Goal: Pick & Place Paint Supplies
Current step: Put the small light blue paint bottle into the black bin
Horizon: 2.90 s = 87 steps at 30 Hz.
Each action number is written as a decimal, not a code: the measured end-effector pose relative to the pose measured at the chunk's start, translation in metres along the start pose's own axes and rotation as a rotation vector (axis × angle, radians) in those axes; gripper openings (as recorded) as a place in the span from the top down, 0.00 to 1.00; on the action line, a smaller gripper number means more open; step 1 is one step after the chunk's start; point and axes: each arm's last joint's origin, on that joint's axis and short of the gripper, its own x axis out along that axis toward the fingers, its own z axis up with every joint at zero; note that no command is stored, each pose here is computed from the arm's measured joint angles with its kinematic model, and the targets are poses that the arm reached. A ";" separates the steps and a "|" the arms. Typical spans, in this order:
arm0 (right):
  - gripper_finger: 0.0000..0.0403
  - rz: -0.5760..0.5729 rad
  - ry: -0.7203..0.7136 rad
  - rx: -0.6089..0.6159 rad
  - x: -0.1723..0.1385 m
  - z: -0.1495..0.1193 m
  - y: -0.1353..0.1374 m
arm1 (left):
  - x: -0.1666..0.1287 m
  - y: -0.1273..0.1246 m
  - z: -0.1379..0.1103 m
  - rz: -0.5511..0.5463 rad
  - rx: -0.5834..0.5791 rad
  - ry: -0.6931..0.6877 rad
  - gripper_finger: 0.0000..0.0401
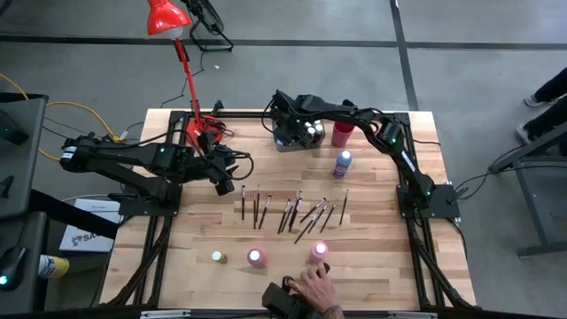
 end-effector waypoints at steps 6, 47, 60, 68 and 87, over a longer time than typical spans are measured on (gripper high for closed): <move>0.58 0.018 -0.055 -0.043 0.002 0.000 0.001 | 0.000 -0.001 0.000 -0.021 0.000 0.005 0.42; 0.58 0.041 0.015 0.139 0.005 -0.005 0.003 | 0.000 -0.001 -0.001 -0.045 -0.003 0.017 0.42; 0.58 0.036 -0.107 0.162 0.009 -0.010 -0.001 | 0.000 -0.002 -0.001 -0.063 -0.006 0.021 0.42; 0.58 0.111 -0.073 0.275 0.008 -0.020 0.005 | 0.000 -0.002 -0.001 -0.063 -0.007 0.021 0.42; 0.58 -0.037 -0.001 0.114 0.000 0.003 -0.003 | 0.000 -0.002 -0.001 -0.065 -0.007 0.021 0.42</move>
